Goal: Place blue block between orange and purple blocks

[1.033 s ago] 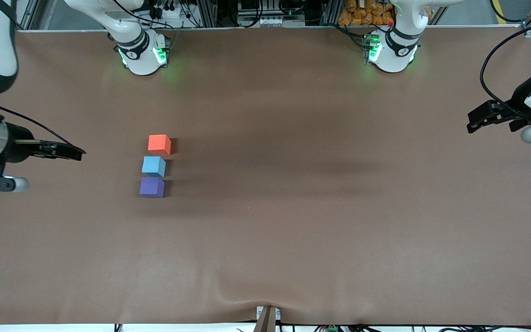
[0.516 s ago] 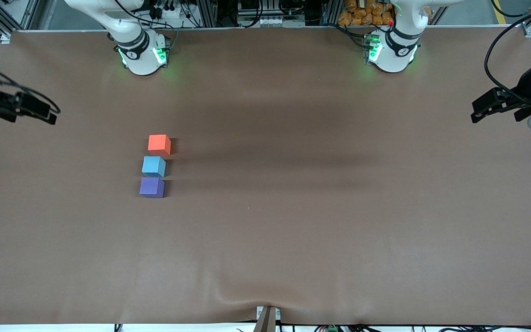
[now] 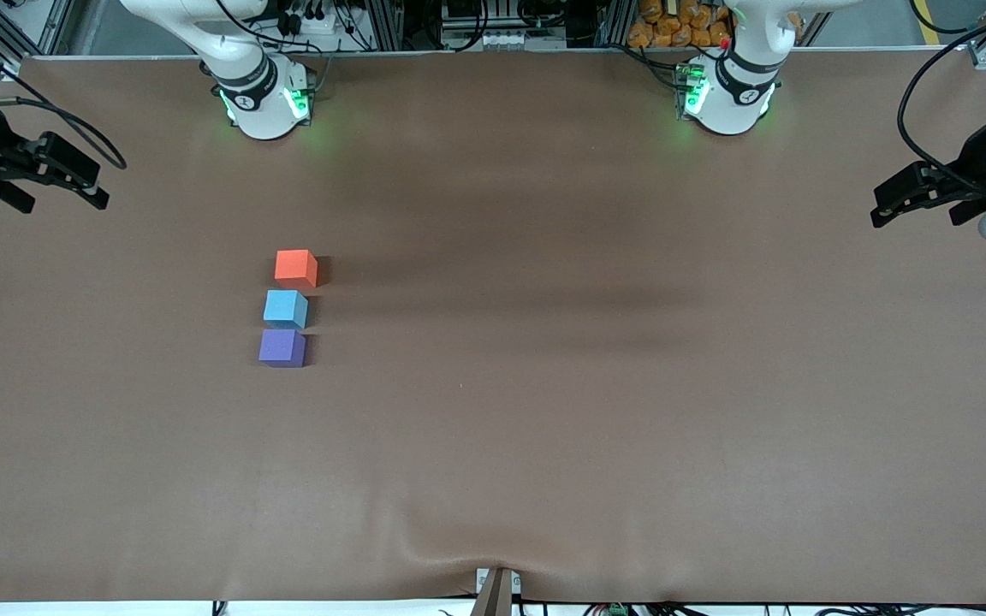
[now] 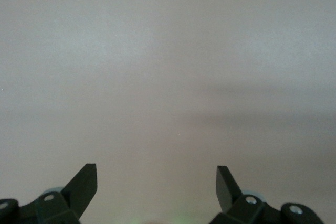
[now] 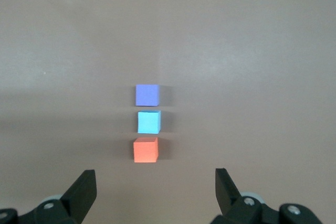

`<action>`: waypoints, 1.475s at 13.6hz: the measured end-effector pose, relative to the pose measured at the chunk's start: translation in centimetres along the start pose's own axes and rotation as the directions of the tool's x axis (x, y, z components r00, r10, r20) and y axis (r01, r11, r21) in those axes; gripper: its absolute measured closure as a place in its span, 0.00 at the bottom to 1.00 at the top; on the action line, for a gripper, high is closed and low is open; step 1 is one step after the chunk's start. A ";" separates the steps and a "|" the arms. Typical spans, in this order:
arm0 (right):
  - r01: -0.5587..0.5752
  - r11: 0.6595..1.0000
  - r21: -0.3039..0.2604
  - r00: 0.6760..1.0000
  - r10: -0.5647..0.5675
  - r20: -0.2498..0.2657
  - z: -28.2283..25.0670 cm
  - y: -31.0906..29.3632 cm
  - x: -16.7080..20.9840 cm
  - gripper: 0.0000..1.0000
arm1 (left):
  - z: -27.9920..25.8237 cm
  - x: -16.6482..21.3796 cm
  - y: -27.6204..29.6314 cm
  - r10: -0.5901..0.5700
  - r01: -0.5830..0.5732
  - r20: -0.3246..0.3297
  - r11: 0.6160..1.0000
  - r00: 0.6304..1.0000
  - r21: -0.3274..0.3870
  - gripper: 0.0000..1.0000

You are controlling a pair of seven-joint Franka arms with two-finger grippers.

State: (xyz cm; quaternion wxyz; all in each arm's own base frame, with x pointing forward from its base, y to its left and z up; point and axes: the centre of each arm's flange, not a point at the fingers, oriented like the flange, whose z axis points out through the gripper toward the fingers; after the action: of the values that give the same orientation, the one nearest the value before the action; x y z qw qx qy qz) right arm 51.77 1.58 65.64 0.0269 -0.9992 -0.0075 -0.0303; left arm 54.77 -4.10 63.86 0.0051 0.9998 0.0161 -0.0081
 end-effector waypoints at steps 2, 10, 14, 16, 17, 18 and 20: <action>0.008 1.000 -0.008 1.000 -0.008 0.016 -0.2 0.3 0.3 0.00 | 0.3 -0.3 0.0 -0.006 0.006 0.008 1.000 1.000 0.001 0.00; 0.002 1.000 -0.006 0.999 -0.002 0.046 -0.1 0.7 1.4 0.00 | 0.4 -1.2 -0.1 -0.013 0.013 0.012 1.000 1.000 0.004 0.00; -0.004 1.000 0.017 0.999 0.003 0.049 0.0 0.8 1.5 0.00 | 0.3 -1.1 -0.4 -0.018 0.018 0.006 1.000 1.000 0.004 0.00; -0.004 1.000 0.020 0.999 0.003 0.051 0.1 0.8 1.5 0.00 | 0.2 -1.0 -0.6 -0.020 0.020 0.001 1.000 1.000 0.010 0.00; -0.003 1.000 0.020 0.998 0.002 0.056 0.1 0.8 1.4 0.00 | 0.1 -1.0 -0.7 -0.020 0.020 -0.003 1.000 1.000 0.012 0.00; -0.002 1.000 0.020 0.998 0.001 0.060 0.1 0.8 1.4 0.00 | 0.0 -1.0 -0.7 -0.020 0.020 -0.005 1.000 1.000 0.013 0.00; -0.002 1.000 0.020 0.998 0.000 0.063 0.2 0.8 1.3 0.00 | -0.1 -1.0 -0.7 -0.020 0.020 -0.007 1.000 1.000 0.013 0.00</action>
State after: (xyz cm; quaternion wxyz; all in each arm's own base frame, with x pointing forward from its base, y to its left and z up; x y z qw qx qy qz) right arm 53.12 0.83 65.53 0.0369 -0.9993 -0.0082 0.0011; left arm 53.74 -3.46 63.95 -0.0015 0.9996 0.0260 -0.0048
